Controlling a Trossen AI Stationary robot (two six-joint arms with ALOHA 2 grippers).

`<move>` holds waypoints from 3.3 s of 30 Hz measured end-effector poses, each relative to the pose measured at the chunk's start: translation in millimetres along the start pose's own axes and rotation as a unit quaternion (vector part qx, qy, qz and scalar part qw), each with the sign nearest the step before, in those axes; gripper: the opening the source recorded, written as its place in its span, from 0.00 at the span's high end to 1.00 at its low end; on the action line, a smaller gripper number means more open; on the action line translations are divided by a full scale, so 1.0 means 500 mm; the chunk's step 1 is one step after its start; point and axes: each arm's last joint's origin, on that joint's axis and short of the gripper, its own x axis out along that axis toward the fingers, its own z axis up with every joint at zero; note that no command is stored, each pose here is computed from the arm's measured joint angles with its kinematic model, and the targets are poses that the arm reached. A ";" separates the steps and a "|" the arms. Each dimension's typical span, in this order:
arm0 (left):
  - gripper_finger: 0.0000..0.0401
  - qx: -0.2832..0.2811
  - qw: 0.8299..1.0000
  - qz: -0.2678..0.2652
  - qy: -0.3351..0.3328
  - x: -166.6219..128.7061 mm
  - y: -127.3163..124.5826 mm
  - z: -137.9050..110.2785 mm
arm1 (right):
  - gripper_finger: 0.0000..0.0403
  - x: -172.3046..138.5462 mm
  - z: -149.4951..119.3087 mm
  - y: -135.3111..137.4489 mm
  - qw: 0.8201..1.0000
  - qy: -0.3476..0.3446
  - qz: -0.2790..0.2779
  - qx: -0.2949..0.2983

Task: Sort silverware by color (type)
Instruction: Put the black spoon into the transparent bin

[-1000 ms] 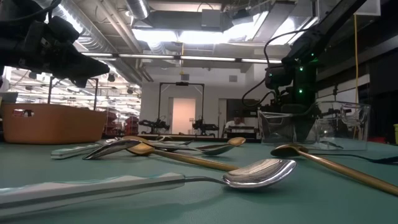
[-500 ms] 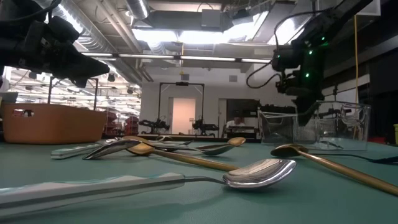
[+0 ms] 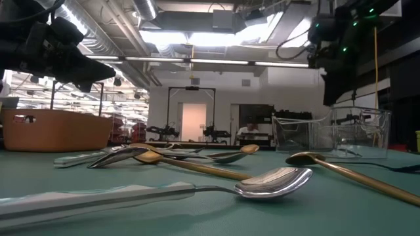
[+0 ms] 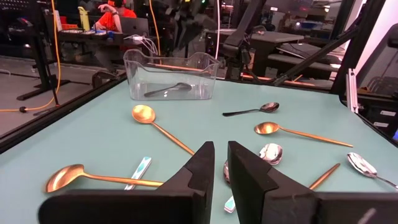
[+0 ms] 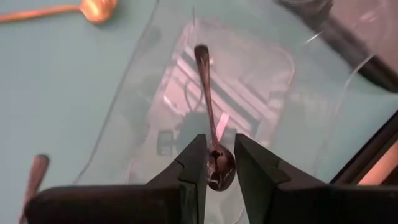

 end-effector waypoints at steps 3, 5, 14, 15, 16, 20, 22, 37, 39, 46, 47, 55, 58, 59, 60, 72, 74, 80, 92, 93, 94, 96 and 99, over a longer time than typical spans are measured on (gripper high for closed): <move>0.90 0.000 1.000 0.000 0.000 0.000 0.000 0.000 | 0.82 -0.024 -0.008 0.006 1.000 -0.027 0.006 -0.006; 0.90 0.000 1.000 0.000 0.000 0.000 0.000 0.000 | 0.82 -0.038 -0.014 0.016 0.999 -0.043 0.015 -0.011; 0.90 0.000 1.000 0.000 0.000 0.000 0.000 0.000 | 0.82 -0.073 -0.035 0.105 0.992 -0.083 0.082 -0.057; 0.90 0.000 1.000 0.000 0.000 0.000 0.000 0.000 | 0.82 -0.075 -0.036 0.116 0.990 -0.088 0.089 -0.061; 0.90 0.000 1.000 0.000 0.000 0.000 0.000 0.000 | 0.82 -0.077 -0.038 0.127 0.989 -0.093 0.095 -0.067; 0.90 0.000 1.000 0.000 0.000 0.000 0.000 0.000 | 0.82 -0.089 -0.049 0.168 0.983 -0.109 0.122 -0.083; 0.90 0.000 1.000 0.000 0.000 0.000 0.000 0.000 | 0.82 -0.095 -0.057 0.185 0.981 -0.112 0.137 -0.085; 0.90 0.000 1.000 0.000 0.000 0.000 0.000 0.000 | 0.82 -0.127 -0.115 0.257 0.972 -0.110 0.186 -0.088; 0.90 0.000 1.000 0.000 0.000 0.000 0.000 0.000 | 0.82 -0.130 -0.122 0.264 0.973 -0.110 0.186 -0.080; 0.90 0.000 1.000 0.000 0.000 0.000 0.000 0.000 | 0.82 -0.124 -0.151 0.307 0.974 -0.088 0.187 -0.088; 0.90 0.000 1.000 0.000 0.000 0.000 0.000 0.000 | 0.82 -0.121 -0.155 0.315 0.975 -0.081 0.187 -0.090; 0.90 0.000 1.000 0.000 0.000 0.000 0.000 0.000 | 0.82 -0.085 -0.190 0.371 0.982 -0.028 0.162 -0.098; 0.90 0.000 1.000 0.000 0.000 0.000 0.000 0.000 | 0.82 -0.067 -0.197 0.383 0.987 -0.007 0.137 -0.088; 0.90 0.000 1.000 0.000 0.000 0.000 0.000 0.000 | 0.82 -0.060 -0.199 0.386 0.988 0.000 0.128 -0.082; 0.90 0.000 1.000 0.000 0.000 0.000 0.000 0.000 | 0.82 -0.054 -0.201 0.388 0.990 0.006 0.119 -0.079; 0.90 0.000 1.000 0.000 0.000 0.000 0.000 0.000 | 0.82 0.017 -0.220 0.424 0.997 0.057 0.039 -0.035; 0.90 0.000 1.000 0.000 0.000 0.000 0.000 0.000 | 0.82 0.029 -0.225 0.430 0.997 0.071 0.030 -0.031; 0.90 0.000 1.000 0.000 0.000 0.000 0.000 0.000 | 0.82 0.058 -0.236 0.442 0.995 0.095 0.005 -0.040; 0.90 0.000 1.000 0.000 0.000 0.000 0.000 0.000 | 0.82 0.093 -0.248 0.454 0.992 0.110 -0.027 -0.053; 0.90 0.000 1.000 0.000 0.000 0.000 0.000 0.000 | 0.82 0.095 -0.249 0.455 0.992 0.111 -0.030 -0.054; 0.90 0.000 1.000 0.000 0.000 0.000 0.000 0.000 | 0.82 0.098 -0.250 0.455 0.992 0.112 -0.032 -0.055; 0.90 0.000 1.000 0.000 0.000 0.000 0.000 0.000 | 0.82 0.102 -0.251 0.457 0.991 0.113 -0.034 -0.057; 0.90 0.000 1.000 0.000 0.000 0.000 0.000 0.000 | 0.82 0.106 -0.253 0.458 0.991 0.114 -0.037 -0.061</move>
